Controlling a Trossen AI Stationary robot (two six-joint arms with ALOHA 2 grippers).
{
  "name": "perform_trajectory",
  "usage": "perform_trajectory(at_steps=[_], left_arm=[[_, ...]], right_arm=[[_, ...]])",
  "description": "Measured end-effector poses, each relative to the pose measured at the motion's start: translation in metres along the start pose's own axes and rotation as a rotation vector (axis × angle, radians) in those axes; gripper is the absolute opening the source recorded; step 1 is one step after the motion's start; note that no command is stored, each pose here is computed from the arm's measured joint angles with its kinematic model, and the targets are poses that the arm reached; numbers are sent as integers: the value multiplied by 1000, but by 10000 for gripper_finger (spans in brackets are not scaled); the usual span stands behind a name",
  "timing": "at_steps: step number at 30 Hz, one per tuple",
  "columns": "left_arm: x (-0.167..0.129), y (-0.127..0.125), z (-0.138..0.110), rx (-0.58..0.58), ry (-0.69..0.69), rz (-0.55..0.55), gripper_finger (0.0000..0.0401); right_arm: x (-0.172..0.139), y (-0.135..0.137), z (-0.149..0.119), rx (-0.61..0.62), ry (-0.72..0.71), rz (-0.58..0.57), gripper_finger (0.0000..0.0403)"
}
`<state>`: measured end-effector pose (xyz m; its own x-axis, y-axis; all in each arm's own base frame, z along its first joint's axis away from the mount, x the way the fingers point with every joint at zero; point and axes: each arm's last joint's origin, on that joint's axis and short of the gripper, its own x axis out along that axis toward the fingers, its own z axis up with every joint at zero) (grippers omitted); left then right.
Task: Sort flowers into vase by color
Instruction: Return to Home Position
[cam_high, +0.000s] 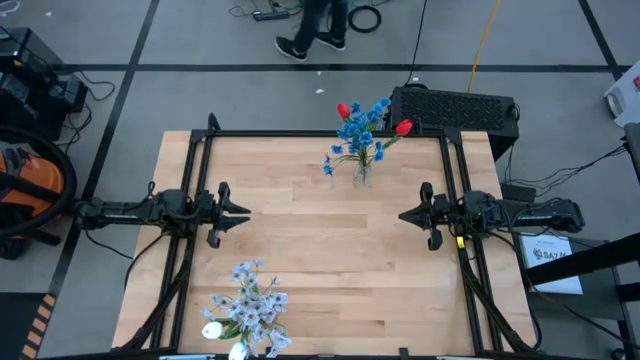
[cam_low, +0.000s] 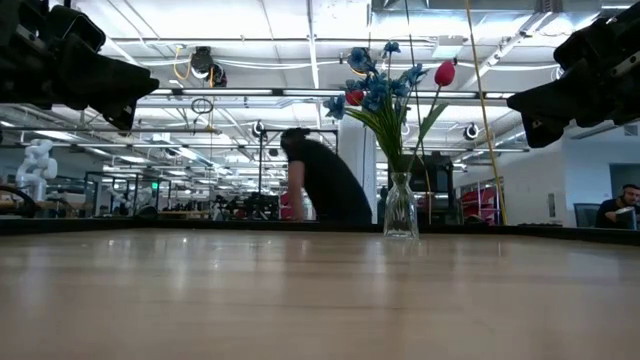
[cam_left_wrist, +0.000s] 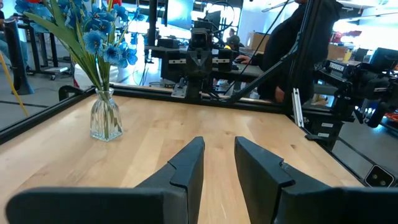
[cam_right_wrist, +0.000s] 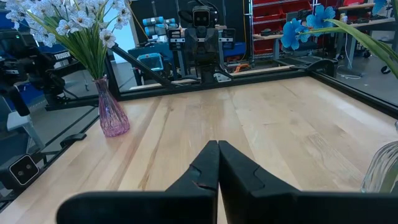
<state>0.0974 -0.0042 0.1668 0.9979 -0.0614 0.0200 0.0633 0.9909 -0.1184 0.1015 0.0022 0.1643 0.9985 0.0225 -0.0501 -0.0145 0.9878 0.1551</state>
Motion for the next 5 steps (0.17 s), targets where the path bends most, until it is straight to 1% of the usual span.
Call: perform_trajectory(at_steps=[5], left_arm=[[0, 0, 0, 0, 0, 0, 98]], right_arm=[[0, 0, 0, 0, 0, 0, 0]])
